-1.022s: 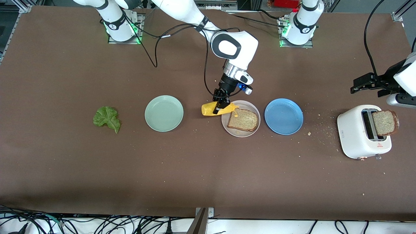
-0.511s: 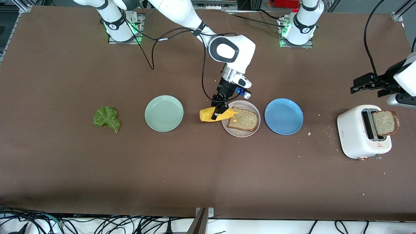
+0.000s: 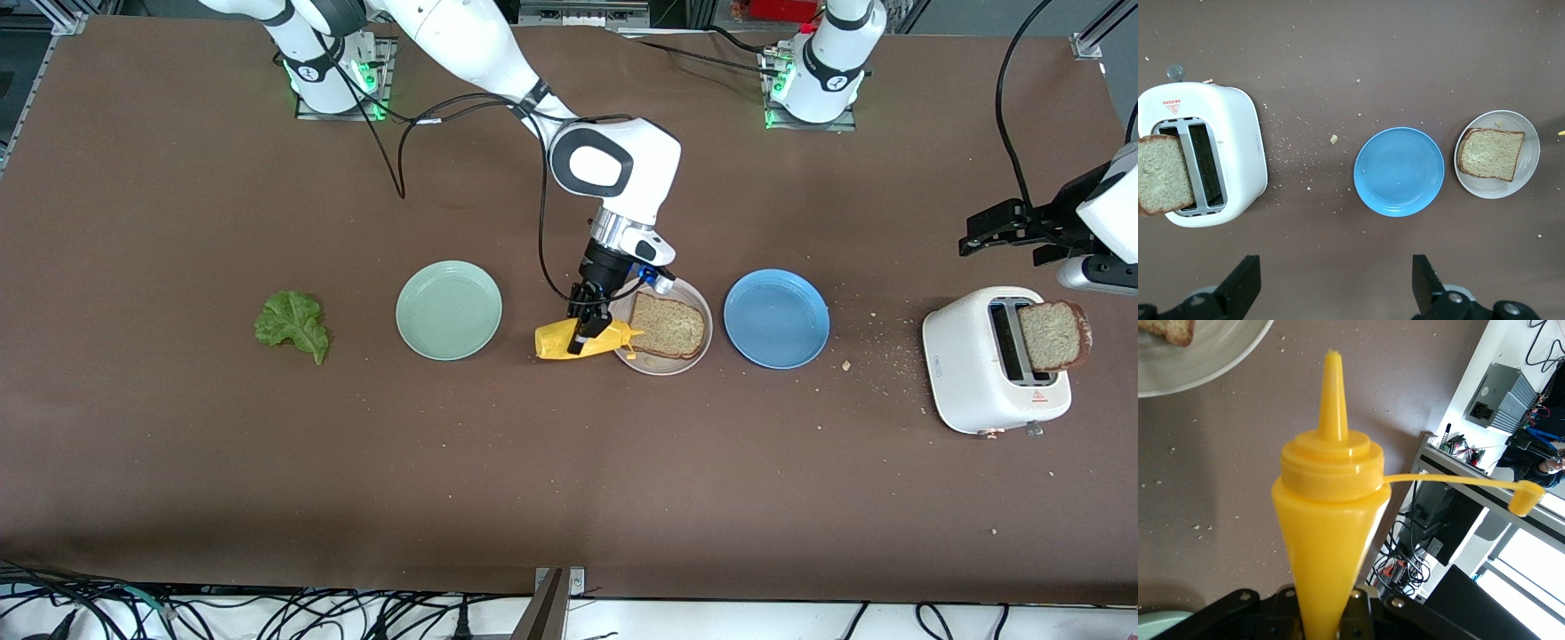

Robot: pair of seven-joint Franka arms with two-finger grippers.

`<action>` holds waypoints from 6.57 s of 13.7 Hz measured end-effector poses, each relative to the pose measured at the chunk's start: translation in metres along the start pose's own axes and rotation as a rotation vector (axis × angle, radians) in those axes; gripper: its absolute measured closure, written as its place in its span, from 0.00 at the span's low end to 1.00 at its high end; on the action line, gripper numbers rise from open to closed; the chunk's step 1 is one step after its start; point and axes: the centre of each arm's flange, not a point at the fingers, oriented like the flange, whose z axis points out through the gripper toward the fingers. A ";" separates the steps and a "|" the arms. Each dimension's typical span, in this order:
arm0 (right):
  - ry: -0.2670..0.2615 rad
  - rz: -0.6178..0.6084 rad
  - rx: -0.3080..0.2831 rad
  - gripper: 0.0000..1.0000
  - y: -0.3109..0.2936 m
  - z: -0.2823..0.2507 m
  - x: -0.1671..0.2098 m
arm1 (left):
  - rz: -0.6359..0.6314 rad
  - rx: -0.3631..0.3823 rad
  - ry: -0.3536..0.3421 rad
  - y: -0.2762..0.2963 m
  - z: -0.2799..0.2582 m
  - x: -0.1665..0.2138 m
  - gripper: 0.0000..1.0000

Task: Make sandwich in beige plate with both arms
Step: 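Carry the yellow bottle with the right gripper back past the green plate, then lower the yellow bottle beside the lettuce leaf and open the right gripper, then reach the right gripper down to the green lettuce leaf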

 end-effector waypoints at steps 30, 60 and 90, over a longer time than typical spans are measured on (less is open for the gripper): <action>0.378 0.923 1.129 0.85 0.084 0.080 -0.231 | 0.000 0.000 0.000 0.000 0.000 0.000 0.00; 1.659 0.363 1.027 0.85 -0.198 0.326 -0.461 | 0.000 -0.002 -0.014 0.000 0.001 -0.001 0.00; -0.189 1.289 1.206 0.00 -0.080 0.263 -0.546 | -0.045 -0.007 -0.018 -0.026 0.000 -0.006 0.00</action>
